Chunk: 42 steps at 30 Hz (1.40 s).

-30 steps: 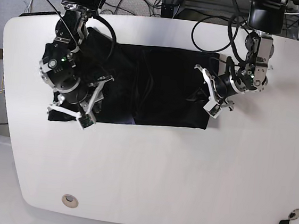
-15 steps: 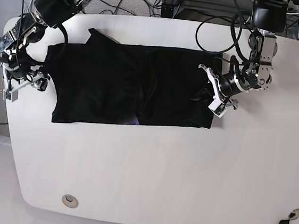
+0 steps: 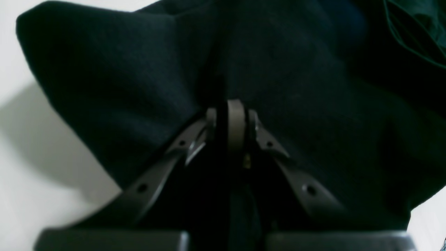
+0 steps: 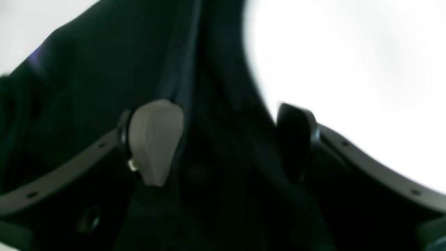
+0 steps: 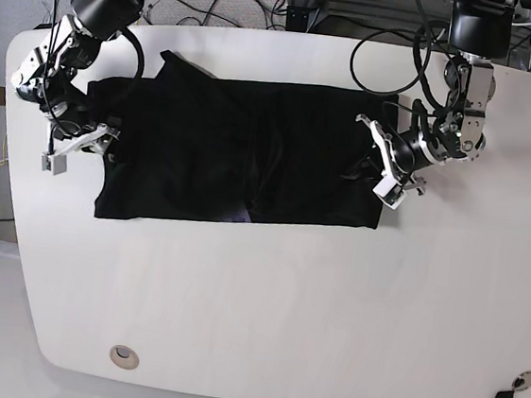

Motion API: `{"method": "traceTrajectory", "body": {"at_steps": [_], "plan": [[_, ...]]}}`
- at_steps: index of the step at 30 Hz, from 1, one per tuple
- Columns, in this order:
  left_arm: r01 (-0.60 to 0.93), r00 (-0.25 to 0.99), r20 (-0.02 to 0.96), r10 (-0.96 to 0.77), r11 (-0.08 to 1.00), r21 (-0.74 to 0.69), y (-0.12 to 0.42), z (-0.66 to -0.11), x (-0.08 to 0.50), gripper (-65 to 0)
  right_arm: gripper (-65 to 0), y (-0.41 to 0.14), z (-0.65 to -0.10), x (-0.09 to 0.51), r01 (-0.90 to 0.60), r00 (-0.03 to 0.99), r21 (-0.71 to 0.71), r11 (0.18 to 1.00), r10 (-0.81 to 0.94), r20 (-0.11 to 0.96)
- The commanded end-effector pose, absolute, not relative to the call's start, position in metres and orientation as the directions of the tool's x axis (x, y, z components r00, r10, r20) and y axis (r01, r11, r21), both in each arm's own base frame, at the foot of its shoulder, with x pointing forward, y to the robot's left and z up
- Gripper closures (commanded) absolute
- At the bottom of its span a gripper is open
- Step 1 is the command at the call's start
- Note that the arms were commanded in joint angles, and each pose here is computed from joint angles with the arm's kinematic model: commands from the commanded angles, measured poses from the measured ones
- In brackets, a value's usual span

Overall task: Fold the T-shirt properly
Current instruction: 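Grasp the strip's other end with the right gripper and lift it, then fold the held end with the right gripper over onto the left gripper's fold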

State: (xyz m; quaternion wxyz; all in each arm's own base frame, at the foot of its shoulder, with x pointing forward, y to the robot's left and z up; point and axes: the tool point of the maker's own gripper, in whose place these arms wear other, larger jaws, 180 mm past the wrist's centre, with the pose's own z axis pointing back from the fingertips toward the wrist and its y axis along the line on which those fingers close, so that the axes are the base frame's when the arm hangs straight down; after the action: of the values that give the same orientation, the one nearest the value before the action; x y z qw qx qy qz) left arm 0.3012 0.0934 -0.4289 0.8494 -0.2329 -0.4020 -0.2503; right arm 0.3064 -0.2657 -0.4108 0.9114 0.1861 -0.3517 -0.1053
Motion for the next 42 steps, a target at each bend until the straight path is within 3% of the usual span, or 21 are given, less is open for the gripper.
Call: {"method": "traceTrajectory", "body": {"at_steps": [1,8,10,12,15,16,22,27,37,40,42], "plan": [[0.607,0.627,0.679,-0.381,0.785,-0.12,0.119,-0.46,0.283,0.0,-43.8,-0.257,-0.407,0.313,0.035,0.732,0.409,0.912,-0.302,0.611],[0.607,0.627,0.679,-0.381,0.785,-0.12,0.119,-0.46,0.283,0.0,-43.5,-0.229,-0.412,0.317,-0.009,0.752,0.432,0.902,-0.278,0.598],[0.607,0.627,0.679,-0.381,0.785,-0.12,0.119,-0.46,0.283,0.0,-40.6,-0.229,-0.412,0.317,-0.009,0.753,0.431,0.902,-0.278,0.597],[0.607,0.627,0.679,-0.382,0.786,-0.119,0.12,-0.46,0.283,0.0,-28.7,-0.23,-0.412,0.317,-0.01,0.753,0.429,0.903,-0.276,0.598],[0.607,0.627,0.679,-0.382,0.786,-0.119,0.12,-0.46,0.283,0.0,-2.0,-0.231,-0.408,0.318,-0.015,0.746,0.418,0.908,-0.268,0.61],[0.607,0.627,0.679,-0.382,0.786,-0.119,0.12,-0.46,0.283,0.0,0.0,-0.232,-0.404,0.319,-0.019,0.74,0.409,0.912,-0.262,0.619],[0.606,0.628,0.678,-0.381,0.786,-0.121,0.119,-0.46,0.283,0.0,0.0,-0.204,-0.356,0.318,-0.151,0.688,0.276,0.949,-0.1,0.719],[0.607,0.629,0.677,-0.382,0.786,-0.121,0.119,-0.461,0.282,0.0,0.0,-0.146,-0.307,0.315,-0.303,0.606,0.177,0.936,0.046,0.794],[0.607,0.625,0.681,-0.381,0.786,-0.118,0.118,-0.459,0.285,0.0,0.0,-0.024,-0.285,0.315,-0.58,0.525,0.223,0.784,0.15,0.838],[0.607,0.625,0.681,-0.381,0.786,-0.118,0.118,-0.459,0.285,0.0,0.0,0.007,-0.264,0.312,-0.654,0.473,0.281,0.703,0.09,0.876],[0.607,0.625,0.681,-0.381,0.786,-0.118,0.118,-0.459,0.285,0.0,0.0,0.022,-0.258,0.311,-0.653,0.491,0.349,0.672,0.026,0.871]]}}
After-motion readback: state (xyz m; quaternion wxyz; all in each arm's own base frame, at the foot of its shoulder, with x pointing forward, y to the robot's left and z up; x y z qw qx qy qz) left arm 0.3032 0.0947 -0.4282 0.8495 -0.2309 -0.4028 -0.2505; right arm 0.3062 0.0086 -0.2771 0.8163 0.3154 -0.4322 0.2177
